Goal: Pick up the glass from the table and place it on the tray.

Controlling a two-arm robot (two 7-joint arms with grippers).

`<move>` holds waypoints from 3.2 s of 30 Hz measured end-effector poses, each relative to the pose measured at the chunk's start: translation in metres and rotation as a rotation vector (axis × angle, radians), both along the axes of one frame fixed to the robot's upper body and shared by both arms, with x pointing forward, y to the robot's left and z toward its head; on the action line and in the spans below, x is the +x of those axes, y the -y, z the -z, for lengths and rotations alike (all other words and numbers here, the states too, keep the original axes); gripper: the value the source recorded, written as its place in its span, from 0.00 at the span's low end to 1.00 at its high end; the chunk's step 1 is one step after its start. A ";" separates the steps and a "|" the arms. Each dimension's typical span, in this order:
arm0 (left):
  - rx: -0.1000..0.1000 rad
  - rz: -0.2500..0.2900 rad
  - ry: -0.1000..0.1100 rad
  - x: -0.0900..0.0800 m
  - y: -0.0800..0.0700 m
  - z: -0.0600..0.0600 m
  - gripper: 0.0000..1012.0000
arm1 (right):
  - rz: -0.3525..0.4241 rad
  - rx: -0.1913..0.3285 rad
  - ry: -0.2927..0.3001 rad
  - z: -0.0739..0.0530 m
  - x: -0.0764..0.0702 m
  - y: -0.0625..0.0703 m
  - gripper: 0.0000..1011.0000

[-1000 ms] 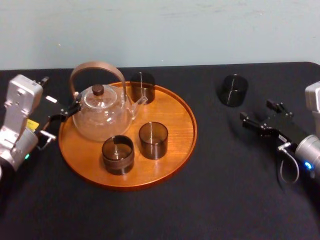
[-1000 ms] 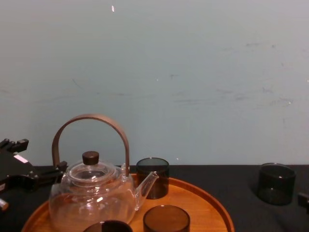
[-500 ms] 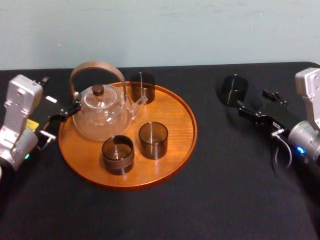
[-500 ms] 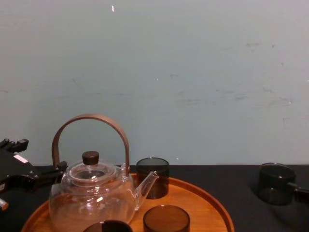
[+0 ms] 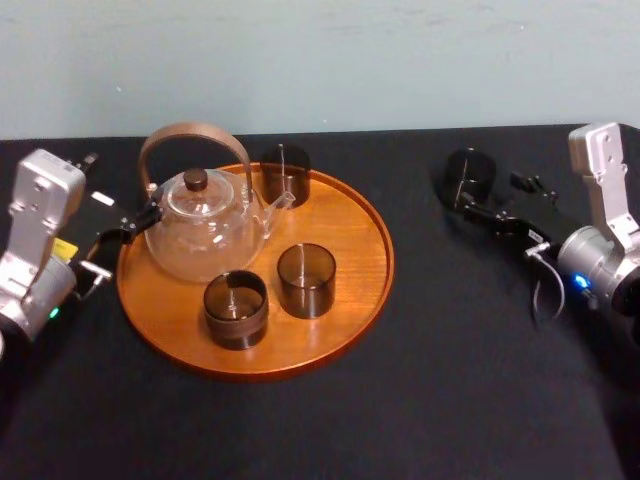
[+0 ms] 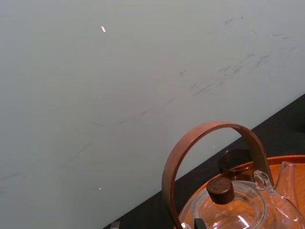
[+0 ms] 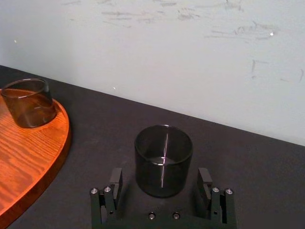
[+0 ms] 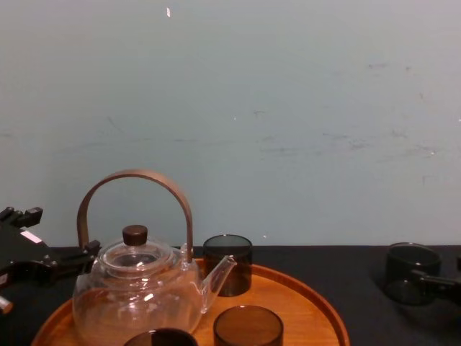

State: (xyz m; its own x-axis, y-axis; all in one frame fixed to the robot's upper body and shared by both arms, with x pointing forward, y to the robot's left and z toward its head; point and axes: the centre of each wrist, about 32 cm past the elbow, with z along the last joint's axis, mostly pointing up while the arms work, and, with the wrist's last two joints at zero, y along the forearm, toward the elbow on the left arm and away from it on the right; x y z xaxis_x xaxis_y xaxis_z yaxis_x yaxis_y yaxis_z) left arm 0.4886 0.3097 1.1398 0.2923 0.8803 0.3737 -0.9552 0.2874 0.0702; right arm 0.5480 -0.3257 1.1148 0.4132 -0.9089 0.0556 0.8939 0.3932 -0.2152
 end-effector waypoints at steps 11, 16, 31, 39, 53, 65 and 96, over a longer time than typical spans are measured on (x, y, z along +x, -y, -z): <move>0.000 0.000 0.000 0.000 0.000 0.000 1.00 | 0.016 0.015 -0.024 -0.001 0.021 0.001 0.99; 0.000 0.000 0.000 0.000 0.000 0.000 1.00 | 0.014 0.011 -0.030 0.000 0.028 -0.001 0.99; 0.000 0.000 0.000 0.000 0.000 0.000 1.00 | -0.014 0.007 -0.026 0.000 0.047 -0.011 0.99; 0.000 0.000 0.000 0.000 0.000 0.000 1.00 | -0.022 -0.002 -0.031 0.001 0.055 -0.015 0.99; 0.000 0.000 0.000 0.000 0.000 0.000 1.00 | -0.024 -0.005 -0.031 0.001 0.055 -0.015 0.99; 0.000 0.000 0.000 0.000 0.000 0.000 1.00 | -0.022 -0.002 -0.029 0.001 0.055 -0.015 0.89; 0.000 0.000 0.000 0.000 0.000 0.000 1.00 | -0.030 0.015 -0.012 -0.002 0.050 -0.015 0.89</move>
